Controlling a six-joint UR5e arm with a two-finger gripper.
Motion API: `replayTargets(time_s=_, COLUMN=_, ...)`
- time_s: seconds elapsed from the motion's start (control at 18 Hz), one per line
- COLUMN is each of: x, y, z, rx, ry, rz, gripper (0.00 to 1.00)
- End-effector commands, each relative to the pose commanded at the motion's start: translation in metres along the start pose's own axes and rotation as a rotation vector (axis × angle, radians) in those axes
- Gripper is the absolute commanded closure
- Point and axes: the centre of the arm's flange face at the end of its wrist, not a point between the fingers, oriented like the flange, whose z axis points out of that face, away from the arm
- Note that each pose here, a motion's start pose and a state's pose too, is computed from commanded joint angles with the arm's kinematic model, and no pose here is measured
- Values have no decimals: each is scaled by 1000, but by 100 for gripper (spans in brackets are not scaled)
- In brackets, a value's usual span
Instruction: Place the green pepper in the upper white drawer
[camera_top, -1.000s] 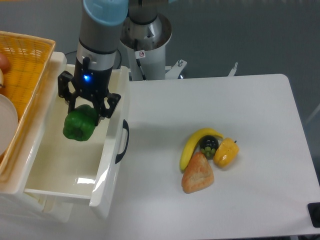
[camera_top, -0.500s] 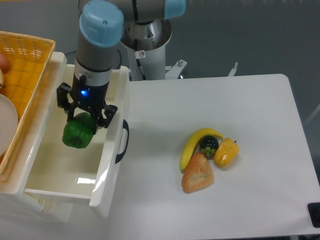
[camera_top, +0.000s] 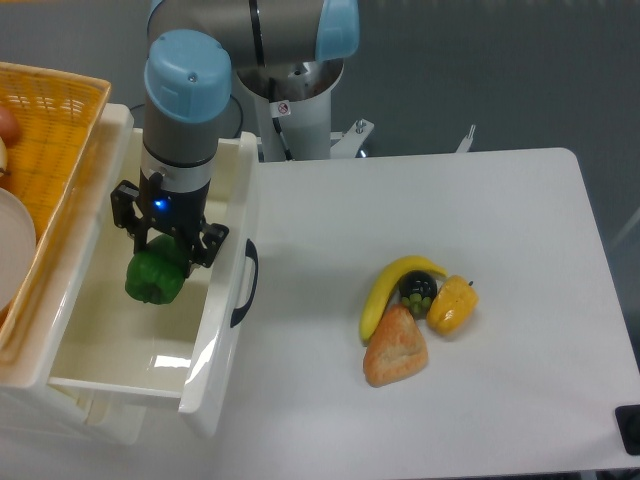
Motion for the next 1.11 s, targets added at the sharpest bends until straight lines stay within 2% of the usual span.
replayTargets(time_s=0.06, x=0, y=0, z=0, rx=0, ry=0, rz=2, gripper=26)
replayTargets(time_s=0.17, x=0, y=0, z=0, rx=0, ry=0, rz=3, gripper=18)
replayTargets(time_s=0.33, x=0, y=0, z=0, rx=-1, ry=1, rz=3, gripper=10)
replayTargets(time_s=1.11, x=-7, y=-3, z=-23, rx=39, ry=-13, rz=-1, gripper=6)
